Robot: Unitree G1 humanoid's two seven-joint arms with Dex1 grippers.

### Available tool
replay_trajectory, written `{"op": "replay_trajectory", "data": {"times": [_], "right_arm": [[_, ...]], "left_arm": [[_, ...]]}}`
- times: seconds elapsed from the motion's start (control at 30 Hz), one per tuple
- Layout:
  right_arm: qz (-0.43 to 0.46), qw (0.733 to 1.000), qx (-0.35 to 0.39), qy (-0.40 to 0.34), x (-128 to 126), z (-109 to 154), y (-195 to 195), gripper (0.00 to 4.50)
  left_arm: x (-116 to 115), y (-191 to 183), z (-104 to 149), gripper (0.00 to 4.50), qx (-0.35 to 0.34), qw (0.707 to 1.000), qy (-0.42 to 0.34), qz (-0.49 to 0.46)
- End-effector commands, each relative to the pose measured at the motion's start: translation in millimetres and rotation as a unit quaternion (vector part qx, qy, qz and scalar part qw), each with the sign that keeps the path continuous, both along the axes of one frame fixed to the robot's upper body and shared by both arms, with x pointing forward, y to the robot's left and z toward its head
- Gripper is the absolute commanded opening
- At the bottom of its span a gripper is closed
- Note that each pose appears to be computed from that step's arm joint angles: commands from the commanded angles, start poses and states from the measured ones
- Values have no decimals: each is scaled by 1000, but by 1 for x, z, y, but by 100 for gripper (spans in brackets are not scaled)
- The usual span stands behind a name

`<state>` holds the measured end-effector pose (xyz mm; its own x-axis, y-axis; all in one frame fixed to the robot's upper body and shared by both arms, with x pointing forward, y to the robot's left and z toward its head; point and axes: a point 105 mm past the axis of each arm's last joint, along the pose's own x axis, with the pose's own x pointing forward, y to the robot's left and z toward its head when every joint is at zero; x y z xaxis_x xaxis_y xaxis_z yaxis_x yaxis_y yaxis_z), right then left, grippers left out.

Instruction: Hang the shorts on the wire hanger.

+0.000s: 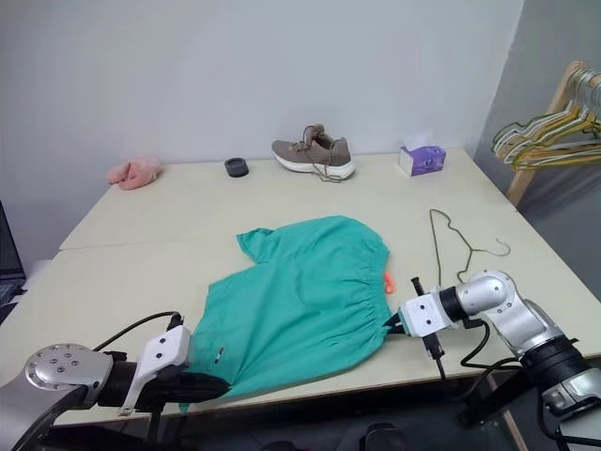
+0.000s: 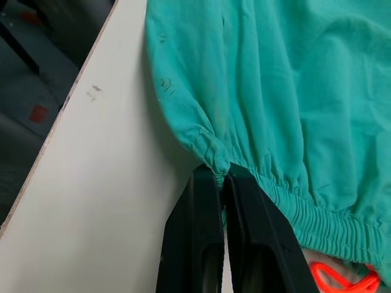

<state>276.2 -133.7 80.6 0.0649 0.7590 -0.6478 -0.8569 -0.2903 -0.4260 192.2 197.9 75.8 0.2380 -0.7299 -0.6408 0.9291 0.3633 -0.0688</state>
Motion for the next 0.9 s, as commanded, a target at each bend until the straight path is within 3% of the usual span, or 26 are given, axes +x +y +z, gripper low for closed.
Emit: {"op": "replay_trajectory", "data": {"times": [0.03, 0.17, 0.27, 0.3, 0.33, 0.37, 0.4, 0.47, 0.5, 0.57, 0.63, 0.67, 0.77, 0.8, 0.9], "right_arm": [[-47, 995, 74, -40, 37, 47, 15, 4], [-144, 976, 131, -98, 116, 110, 32, 4], [-206, 953, 126, -182, 158, 152, 42, 4], [-231, 936, 123, -235, 170, 171, 45, 4], [-261, 903, 132, -315, 181, 204, 49, 4], [-279, 875, 141, -369, 186, 228, 52, 4], [-288, 840, 159, -432, 186, 259, 56, 4], [-284, 791, 188, -508, 179, 298, 63, 4], [-264, 757, 218, -556, 167, 326, 68, 4], [-226, 714, 256, -612, 148, 355, 73, 4], [-197, 697, 267, -635, 139, 361, 74, 4], [-172, 704, 270, -634, 135, 351, 73, 4], [-101, 744, 259, -608, 131, 303, 72, 4], [-80, 767, 250, -586, 131, 279, 74, 4], [-9, 839, 220, -497, 120, 192, 75, 4]], "left_arm": [[51, 12, 23, 0, -2, 993, -99, 68], [136, 26, 59, 0, 13, 970, -206, 130], [208, 39, 106, 0, 43, 930, -307, 196], [232, 47, 133, 0, 53, 904, -352, 238], [253, 57, 175, 0, 66, 857, -418, 295], [262, 64, 205, 0, 73, 821, -459, 330], [264, 72, 245, 0, 79, 770, -515, 368], [256, 80, 300, 0, 85, 693, -593, 402], [240, 79, 347, 0, 110, 621, -668, 394], [211, 68, 402, 0, 155, 513, -768, 351], [196, 57, 421, 0, 190, 454, -815, 305], [188, 50, 425, 0, 203, 433, -836, 268], [187, 42, 398, 0, 232, 447, -846, 177], [197, 46, 373, 0, 245, 487, -824, 155], [218, 65, 254, 0, 229, 681, -685, 123]]}}
